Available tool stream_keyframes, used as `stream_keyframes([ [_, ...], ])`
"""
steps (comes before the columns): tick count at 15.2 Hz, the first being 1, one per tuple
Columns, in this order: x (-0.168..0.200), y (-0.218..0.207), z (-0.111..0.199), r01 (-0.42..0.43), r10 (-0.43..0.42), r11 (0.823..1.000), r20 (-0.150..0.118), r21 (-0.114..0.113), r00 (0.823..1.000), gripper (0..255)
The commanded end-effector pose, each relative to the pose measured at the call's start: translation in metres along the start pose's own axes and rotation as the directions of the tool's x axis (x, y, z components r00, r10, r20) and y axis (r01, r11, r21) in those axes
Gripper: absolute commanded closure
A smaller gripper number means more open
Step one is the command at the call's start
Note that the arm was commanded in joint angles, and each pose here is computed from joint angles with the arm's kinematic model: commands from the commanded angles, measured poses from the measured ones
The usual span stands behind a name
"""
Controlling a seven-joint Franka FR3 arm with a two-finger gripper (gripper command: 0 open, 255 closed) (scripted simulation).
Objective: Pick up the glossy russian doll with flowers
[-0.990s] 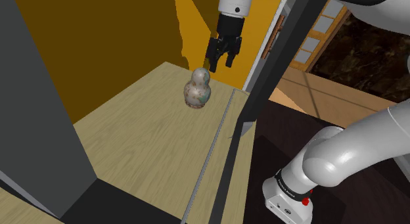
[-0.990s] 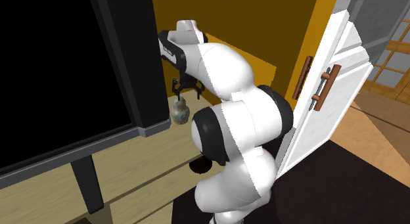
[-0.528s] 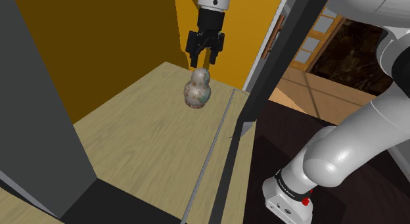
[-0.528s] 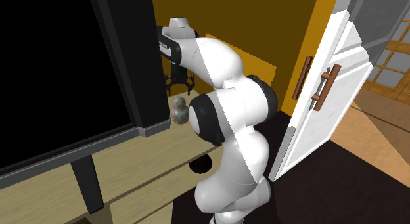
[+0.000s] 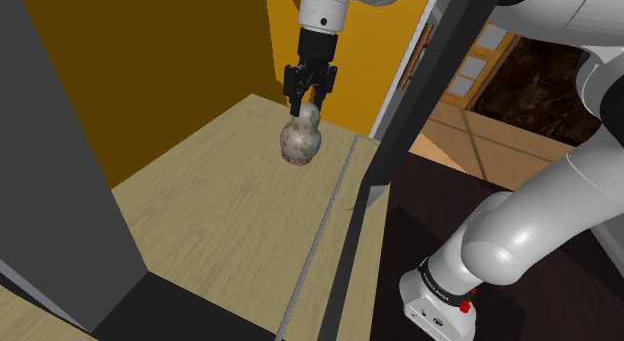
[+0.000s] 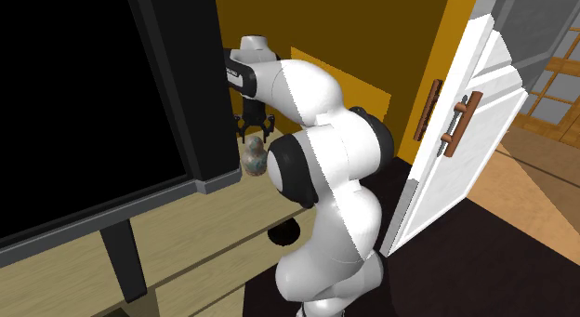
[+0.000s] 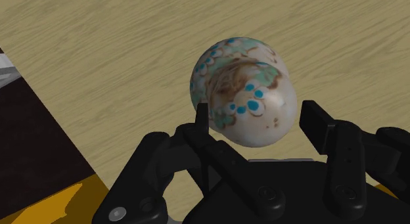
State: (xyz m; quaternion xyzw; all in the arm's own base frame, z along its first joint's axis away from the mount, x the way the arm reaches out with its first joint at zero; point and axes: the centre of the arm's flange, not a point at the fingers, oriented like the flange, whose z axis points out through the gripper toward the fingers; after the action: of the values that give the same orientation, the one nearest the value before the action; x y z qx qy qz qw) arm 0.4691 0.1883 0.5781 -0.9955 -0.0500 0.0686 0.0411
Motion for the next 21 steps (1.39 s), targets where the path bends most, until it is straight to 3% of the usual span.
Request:
stream_keyframes([
  [1, 0.000, -0.003, 0.004, 0.006, -0.006, 1.000, 0.007, -0.004, 1.000, 255],
  [8, 0.000, -0.003, 0.003, 0.006, -0.006, 1.000, 0.007, -0.004, 1.000, 255],
  [21, -0.009, -0.009, -0.065, 0.006, -0.006, 1.000, 0.007, -0.004, 1.000, 255],
])
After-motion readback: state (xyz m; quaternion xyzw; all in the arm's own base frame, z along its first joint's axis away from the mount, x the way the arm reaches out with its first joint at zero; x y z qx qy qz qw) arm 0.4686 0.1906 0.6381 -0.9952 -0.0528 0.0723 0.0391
